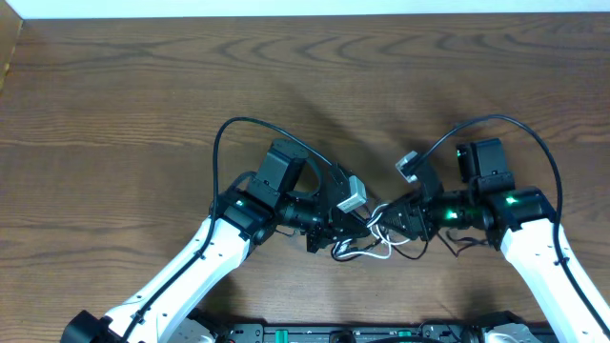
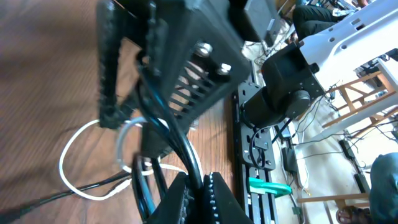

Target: Untangle cables

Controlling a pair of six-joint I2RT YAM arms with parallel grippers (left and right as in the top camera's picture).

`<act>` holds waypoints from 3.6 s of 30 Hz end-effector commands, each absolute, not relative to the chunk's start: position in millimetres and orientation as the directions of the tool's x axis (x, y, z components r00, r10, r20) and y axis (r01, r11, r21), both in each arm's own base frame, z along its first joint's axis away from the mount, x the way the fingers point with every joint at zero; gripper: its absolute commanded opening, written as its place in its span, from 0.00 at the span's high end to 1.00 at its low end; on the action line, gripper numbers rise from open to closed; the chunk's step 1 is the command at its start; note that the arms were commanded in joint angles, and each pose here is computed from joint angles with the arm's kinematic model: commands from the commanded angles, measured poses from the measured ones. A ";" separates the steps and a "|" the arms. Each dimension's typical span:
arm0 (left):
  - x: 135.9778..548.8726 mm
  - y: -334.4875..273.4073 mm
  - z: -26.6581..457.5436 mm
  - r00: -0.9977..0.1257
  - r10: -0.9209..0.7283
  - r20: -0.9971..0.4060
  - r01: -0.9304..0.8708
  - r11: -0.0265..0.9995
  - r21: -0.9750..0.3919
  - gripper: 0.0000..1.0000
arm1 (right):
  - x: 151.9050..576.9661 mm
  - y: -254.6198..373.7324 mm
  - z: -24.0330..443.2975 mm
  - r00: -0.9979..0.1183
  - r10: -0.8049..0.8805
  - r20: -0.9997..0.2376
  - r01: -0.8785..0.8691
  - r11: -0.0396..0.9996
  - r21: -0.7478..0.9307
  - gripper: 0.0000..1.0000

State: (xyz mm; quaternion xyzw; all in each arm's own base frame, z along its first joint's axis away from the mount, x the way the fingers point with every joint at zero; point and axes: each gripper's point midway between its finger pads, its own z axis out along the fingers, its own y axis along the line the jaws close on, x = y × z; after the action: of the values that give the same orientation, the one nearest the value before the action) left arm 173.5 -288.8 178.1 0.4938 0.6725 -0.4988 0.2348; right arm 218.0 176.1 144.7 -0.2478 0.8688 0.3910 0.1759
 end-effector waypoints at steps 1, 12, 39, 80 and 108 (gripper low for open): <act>165.5 -292.5 183.9 -0.413 0.424 -0.806 0.884 -0.028 -0.467 0.92 | 227.7 174.5 144.6 -0.811 -0.272 -0.518 -0.564 0.600 0.567 0.58; 165.7 -292.4 183.8 -0.436 0.425 -0.794 0.873 -0.016 -0.487 0.92 | 265.4 140.4 126.5 -0.882 -0.085 -0.463 -0.318 0.833 0.453 0.53; 187.1 -287.2 176.3 -0.431 0.423 -0.797 0.894 0.082 -0.440 0.93 | 205.6 141.4 235.9 -0.970 0.200 -0.134 -0.062 0.330 0.942 0.14; 168.8 -307.9 180.4 -0.289 0.430 -0.855 0.940 -0.041 -0.339 0.92 | 199.9 173.8 190.3 -0.985 0.148 0.087 0.113 0.178 0.978 0.40; 170.4 -310.1 184.7 -0.295 0.414 -0.861 0.939 -0.042 -0.342 0.92 | 215.4 202.0 198.7 -0.987 0.158 -0.040 -0.002 0.233 0.973 0.99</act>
State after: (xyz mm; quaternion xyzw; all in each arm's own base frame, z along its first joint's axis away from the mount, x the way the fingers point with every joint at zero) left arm 171.2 -307.9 180.8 0.5276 0.6460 -0.4830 0.2664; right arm 218.1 197.8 198.1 0.0704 0.7798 0.6196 0.0549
